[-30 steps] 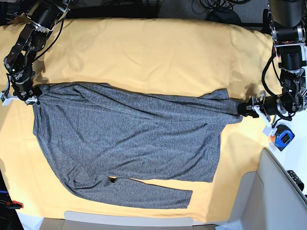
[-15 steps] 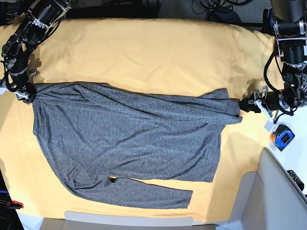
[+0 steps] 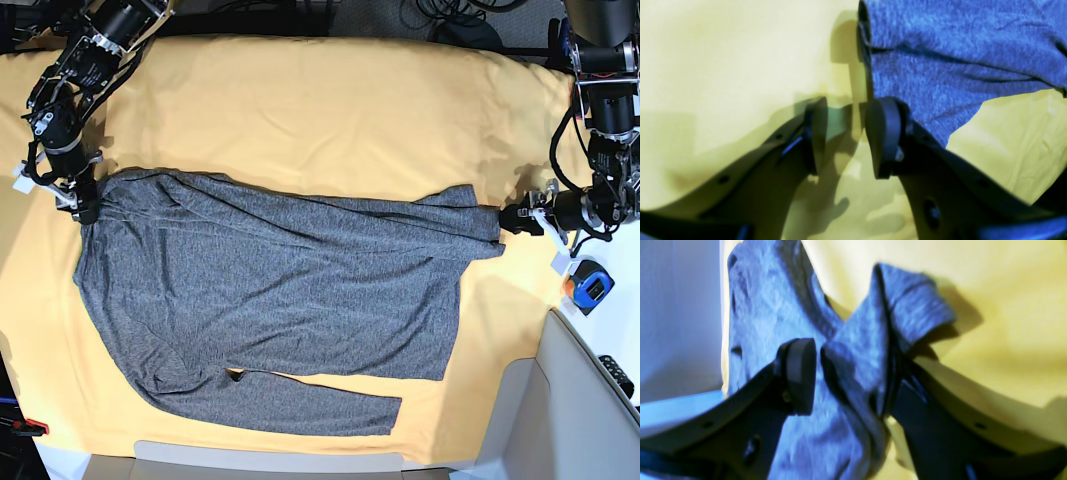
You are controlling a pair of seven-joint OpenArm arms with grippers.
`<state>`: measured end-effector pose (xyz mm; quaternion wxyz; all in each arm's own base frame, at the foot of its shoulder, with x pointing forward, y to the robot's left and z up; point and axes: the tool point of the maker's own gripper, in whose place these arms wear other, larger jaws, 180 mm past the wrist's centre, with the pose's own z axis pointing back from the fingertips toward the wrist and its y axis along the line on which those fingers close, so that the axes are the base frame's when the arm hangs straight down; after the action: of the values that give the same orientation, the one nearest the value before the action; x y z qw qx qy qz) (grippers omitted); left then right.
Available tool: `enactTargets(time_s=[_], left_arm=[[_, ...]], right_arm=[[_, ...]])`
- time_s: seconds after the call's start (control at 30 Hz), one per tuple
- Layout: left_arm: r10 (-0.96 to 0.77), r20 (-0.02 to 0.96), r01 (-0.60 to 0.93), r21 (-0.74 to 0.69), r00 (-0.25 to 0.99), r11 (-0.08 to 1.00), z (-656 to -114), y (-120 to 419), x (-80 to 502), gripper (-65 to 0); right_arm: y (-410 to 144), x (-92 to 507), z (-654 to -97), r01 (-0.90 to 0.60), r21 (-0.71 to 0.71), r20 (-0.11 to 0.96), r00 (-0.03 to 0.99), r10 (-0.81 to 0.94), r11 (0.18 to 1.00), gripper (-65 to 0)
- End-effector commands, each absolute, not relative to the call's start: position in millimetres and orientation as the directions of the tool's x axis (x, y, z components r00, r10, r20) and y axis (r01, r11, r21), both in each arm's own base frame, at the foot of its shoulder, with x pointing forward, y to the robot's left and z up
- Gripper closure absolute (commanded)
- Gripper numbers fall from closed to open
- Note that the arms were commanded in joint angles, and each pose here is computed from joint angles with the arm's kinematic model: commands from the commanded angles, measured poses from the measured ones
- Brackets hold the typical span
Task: Fold the T-shirt properly
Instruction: 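Adjust grip on the shoulder corners with both grippers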
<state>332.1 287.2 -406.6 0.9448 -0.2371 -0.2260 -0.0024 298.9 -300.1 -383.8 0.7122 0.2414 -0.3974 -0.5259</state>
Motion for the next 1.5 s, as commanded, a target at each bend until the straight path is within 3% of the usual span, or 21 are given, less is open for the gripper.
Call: enactTargets(time_s=[0.0, 0.4, 0.6, 0.93, 1.33, 1.47], left_arm=[[0.091, 0.449, 0.124, -0.427, 0.889, 0.896, -394.9, 295.7, 338.5, -21.9], [0.082, 0.44, 0.128, -0.426, 0.894, 0.895, -395.3, 295.2, 336.9, -22.0], [0.069, 0.405, 0.125, -0.434, 0.912, 0.892, -400.5, 292.0, 329.7, -22.8], [0.041, 0.36, 0.149, -0.483, 0.932, 0.863, -409.2, 264.6, 324.2, -24.2], [0.159, 0.409, 0.134, -0.601, 0.899, 0.788, -370.9, 276.1, 331.6, -24.0], [0.194, 0.382, 0.108, -0.642, 0.904, 0.759, -368.6, 281.3, 318.3, -24.0]], right_arm=[[-286.8, 292.5, -392.1, 0.579, 0.75, 0.267, 0.178, -0.947, 0.321, -28.5], [-276.2, 304.3, -394.8, 0.569, 0.773, 0.225, 0.166, -0.96, 0.279, -28.5], [-285.2, 310.0, -394.8, 0.595, 0.732, 0.281, 0.179, -0.943, 0.332, -28.5], [-284.0, 306.2, -397.7, 0.602, 0.725, 0.282, 0.184, -0.942, 0.335, -28.5], [-284.1, 298.7, -402.5, 0.613, 0.715, 0.28, 0.19, -0.941, 0.337, -28.5], [-284.1, 298.7, -402.5, 0.613, 0.715, 0.28, 0.19, -0.941, 0.337, -28.5]])
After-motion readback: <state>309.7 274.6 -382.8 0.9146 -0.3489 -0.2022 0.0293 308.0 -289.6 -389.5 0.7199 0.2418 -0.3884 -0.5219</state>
